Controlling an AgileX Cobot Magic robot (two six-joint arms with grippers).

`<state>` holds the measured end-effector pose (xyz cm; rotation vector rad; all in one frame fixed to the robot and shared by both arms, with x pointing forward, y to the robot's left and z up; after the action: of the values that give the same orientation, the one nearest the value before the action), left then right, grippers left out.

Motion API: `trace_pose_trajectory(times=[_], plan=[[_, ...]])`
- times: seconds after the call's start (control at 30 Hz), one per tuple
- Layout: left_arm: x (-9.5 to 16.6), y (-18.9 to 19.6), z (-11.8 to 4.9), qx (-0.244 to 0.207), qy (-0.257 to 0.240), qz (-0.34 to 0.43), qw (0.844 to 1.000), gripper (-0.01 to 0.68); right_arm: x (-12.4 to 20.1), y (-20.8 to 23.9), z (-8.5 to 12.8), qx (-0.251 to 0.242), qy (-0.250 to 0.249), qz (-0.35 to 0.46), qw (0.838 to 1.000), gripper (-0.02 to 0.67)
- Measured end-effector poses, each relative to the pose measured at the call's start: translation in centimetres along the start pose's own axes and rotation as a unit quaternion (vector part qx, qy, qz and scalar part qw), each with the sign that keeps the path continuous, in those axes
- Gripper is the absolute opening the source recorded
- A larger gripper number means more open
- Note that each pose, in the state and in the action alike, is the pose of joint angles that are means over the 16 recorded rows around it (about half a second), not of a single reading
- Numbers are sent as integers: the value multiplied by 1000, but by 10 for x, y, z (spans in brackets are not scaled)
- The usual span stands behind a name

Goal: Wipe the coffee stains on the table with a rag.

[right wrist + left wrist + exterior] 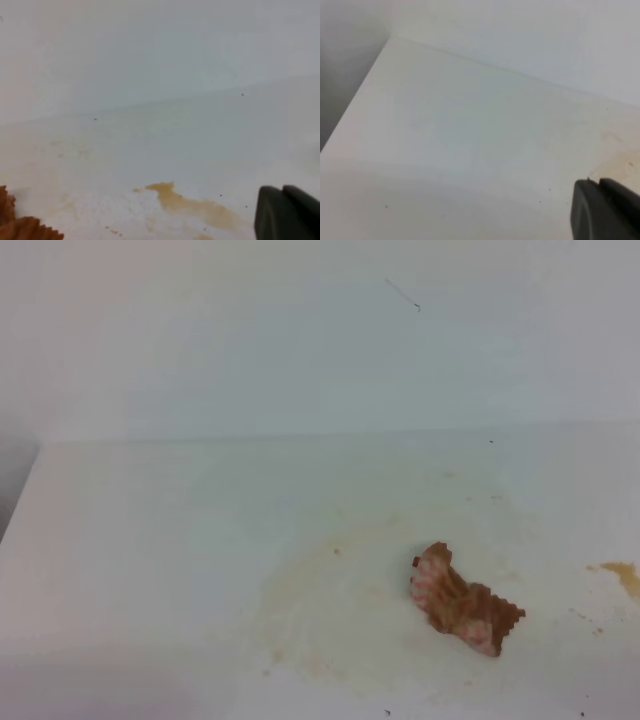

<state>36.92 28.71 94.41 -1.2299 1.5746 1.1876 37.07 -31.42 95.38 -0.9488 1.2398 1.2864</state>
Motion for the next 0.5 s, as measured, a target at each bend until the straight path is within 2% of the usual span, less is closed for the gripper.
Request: trace_pose_trajectory(times=[0.2, 0.5], plan=[[-1, 0, 0, 0, 0, -1, 1000, -5, 17, -1, -4, 10, 6, 33, 999, -1], [-2, 0, -1, 1, 0, -2, 1000, -5, 24, -1, -4, 8, 13, 52, 999, -2]])
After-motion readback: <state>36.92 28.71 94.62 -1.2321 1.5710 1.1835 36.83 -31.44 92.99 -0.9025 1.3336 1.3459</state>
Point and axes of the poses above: a point on each arm's last joint axis where the gripper is mounted, y pointing back along that axis away from the gripper, z along the wrist's bending axis when the last joint is at zero, x = y × z, the point moved 8 cm from there along -y, pointing out along that axis toward the gripper, and after that the axes turned 3 degrees about -y, right-handed, at the moved point
